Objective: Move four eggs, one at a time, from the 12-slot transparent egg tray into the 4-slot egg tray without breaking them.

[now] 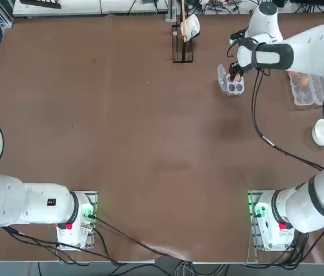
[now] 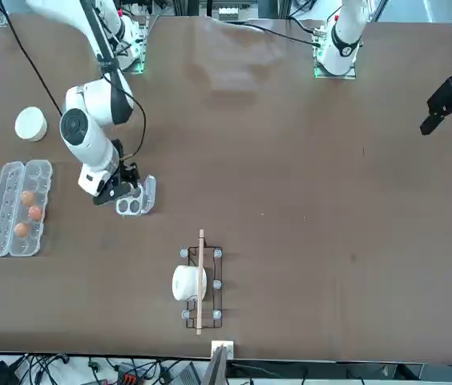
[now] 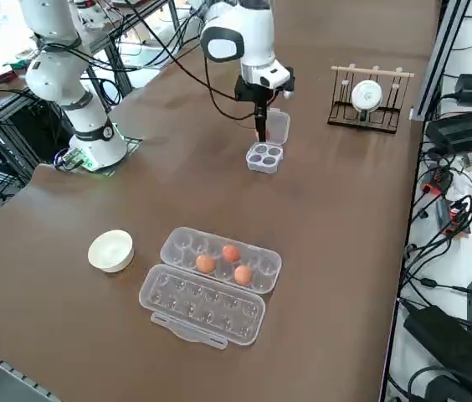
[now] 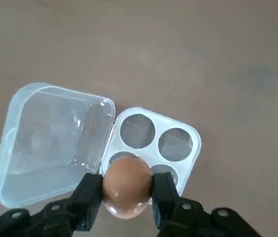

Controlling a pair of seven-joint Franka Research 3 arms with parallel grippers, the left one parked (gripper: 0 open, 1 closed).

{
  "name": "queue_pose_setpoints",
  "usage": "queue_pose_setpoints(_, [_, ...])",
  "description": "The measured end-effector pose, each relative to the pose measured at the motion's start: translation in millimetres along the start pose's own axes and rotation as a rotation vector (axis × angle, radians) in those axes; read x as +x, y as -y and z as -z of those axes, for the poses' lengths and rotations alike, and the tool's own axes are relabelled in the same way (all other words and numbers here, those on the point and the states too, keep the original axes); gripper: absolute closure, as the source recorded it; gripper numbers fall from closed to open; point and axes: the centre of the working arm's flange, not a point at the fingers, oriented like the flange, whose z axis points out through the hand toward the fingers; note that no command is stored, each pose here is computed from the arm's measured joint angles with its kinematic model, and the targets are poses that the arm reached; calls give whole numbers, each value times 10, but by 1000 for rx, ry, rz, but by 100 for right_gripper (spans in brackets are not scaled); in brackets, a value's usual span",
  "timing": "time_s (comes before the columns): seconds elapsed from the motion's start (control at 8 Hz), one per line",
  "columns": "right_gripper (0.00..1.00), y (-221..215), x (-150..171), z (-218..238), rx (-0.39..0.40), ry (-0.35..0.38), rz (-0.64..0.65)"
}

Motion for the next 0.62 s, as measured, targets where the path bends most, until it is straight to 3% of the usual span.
queue_pose_setpoints(0.62, [42, 46, 1, -256, -3, 16, 3])
